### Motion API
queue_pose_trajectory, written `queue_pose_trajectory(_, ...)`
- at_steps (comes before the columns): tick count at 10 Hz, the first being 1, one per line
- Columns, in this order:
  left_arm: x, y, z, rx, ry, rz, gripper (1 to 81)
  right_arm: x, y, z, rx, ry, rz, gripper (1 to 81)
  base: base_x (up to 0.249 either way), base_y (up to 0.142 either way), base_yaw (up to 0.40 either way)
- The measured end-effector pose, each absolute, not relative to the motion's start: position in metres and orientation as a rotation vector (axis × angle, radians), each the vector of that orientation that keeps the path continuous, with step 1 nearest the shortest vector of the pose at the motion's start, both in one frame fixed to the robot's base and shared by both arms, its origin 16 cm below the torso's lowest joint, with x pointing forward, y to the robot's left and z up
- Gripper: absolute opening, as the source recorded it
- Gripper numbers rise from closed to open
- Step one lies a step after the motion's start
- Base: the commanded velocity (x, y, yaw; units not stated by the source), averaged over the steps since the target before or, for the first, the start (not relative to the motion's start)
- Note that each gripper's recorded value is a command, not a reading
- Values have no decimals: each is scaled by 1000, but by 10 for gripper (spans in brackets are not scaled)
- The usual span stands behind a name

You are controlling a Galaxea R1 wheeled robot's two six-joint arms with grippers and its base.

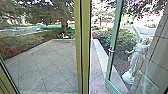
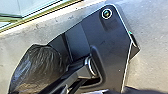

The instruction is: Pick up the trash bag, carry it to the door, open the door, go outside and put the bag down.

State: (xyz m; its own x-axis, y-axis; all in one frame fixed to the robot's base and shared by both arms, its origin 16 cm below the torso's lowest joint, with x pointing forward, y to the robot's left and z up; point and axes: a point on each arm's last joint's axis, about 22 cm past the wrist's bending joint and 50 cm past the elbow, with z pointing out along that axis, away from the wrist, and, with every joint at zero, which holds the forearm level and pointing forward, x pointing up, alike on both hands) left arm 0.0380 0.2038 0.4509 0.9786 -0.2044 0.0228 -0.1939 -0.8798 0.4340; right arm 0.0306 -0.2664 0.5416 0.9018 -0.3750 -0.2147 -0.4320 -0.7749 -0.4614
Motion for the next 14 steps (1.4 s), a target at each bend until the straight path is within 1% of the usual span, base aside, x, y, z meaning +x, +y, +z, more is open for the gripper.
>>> queue_pose_trajectory(1, 43, 202, 449, 2684, -284, -24, 10, 17, -270, 527, -2571, 609, 153, 811, 0, 0, 0)
queue_pose_trajectory(3, 57, 190, 447, 2681, -266, 20, 10, -2, -238, 505, -2574, 590, 179, 811, 0, 0, 0)
queue_pose_trajectory(4, 58, 186, 447, 2681, -232, 44, 10, -10, -211, 495, -2571, 543, 198, 811, 0, 0, 0)
queue_pose_trajectory(5, 52, 191, 446, 2694, -190, 56, 10, -13, -196, 488, -2584, 487, 211, 811, 0, 0, 0)
queue_pose_trajectory(7, 37, 205, 441, 2729, -137, 53, 10, -9, -190, 476, -2624, 395, 188, 811, 0, 0, 0)
queue_pose_trajectory(11, 49, 207, 430, 2780, -147, 84, 10, -38, -187, 449, -2707, 353, 196, 811, 0, 0, 0)
queue_pose_trajectory(14, 47, 211, 424, 2813, -157, 81, 10, -35, -186, 429, -2782, 347, 128, 811, 0, 0, 0)
